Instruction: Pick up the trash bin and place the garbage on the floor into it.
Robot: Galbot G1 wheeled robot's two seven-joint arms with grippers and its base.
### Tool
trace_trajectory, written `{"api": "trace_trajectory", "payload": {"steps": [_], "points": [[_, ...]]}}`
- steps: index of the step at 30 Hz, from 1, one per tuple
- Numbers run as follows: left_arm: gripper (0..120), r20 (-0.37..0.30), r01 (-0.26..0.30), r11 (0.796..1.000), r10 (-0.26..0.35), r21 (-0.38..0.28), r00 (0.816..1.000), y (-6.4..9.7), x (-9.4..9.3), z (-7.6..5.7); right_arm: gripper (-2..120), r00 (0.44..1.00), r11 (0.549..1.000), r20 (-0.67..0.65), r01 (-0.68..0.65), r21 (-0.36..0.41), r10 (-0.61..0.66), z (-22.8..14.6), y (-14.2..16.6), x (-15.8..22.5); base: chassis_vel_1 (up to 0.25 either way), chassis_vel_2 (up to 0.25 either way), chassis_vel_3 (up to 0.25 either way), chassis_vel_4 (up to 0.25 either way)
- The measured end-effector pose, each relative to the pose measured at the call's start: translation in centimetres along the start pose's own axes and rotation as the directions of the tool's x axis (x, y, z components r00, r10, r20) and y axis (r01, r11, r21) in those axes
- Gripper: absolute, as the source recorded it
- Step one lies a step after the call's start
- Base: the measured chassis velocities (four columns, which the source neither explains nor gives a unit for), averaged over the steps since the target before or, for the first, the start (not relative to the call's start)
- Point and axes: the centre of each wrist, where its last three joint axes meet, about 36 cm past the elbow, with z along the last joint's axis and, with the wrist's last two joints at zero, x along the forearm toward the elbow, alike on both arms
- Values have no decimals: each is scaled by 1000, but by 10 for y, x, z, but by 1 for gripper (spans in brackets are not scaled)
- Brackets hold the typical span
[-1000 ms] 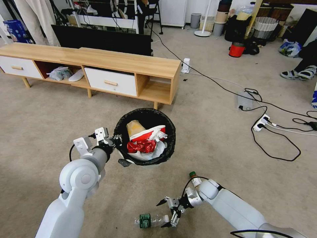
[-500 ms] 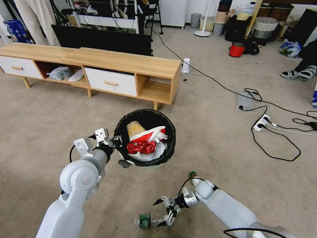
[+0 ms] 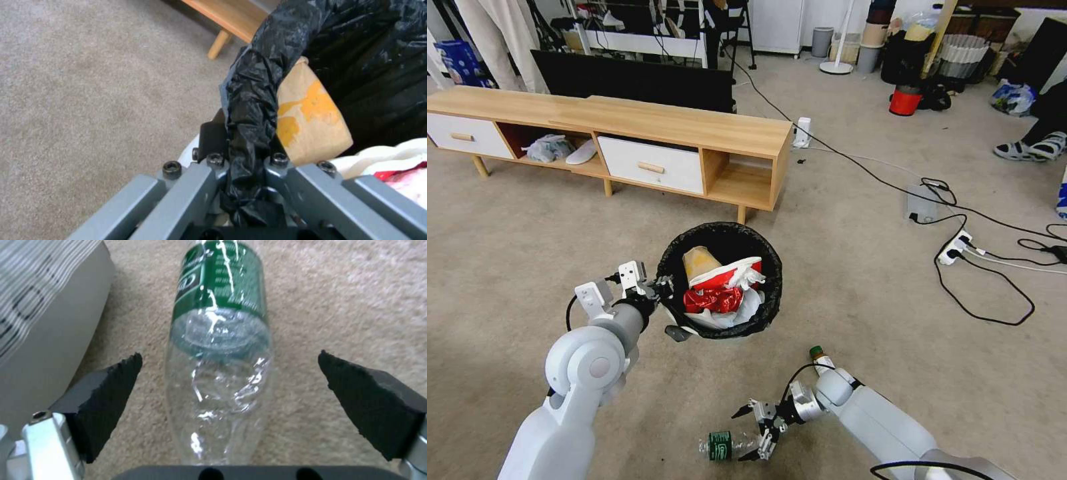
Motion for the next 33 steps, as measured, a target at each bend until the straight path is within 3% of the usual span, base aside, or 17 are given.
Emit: {"api": "trace_trajectory", "payload": {"steps": [16,33], "points": [[3,1,0,1000,0,0,1000,-1,1,2,98,1000,1000,-19,-16,-24,16,15,3,2,0,0,0,0],[3,7,-3,1000,3,0,1000,-1,3,1,33,1000,999,-16,-15,-33,14,18,4,-1,0,0,0,0]]}}
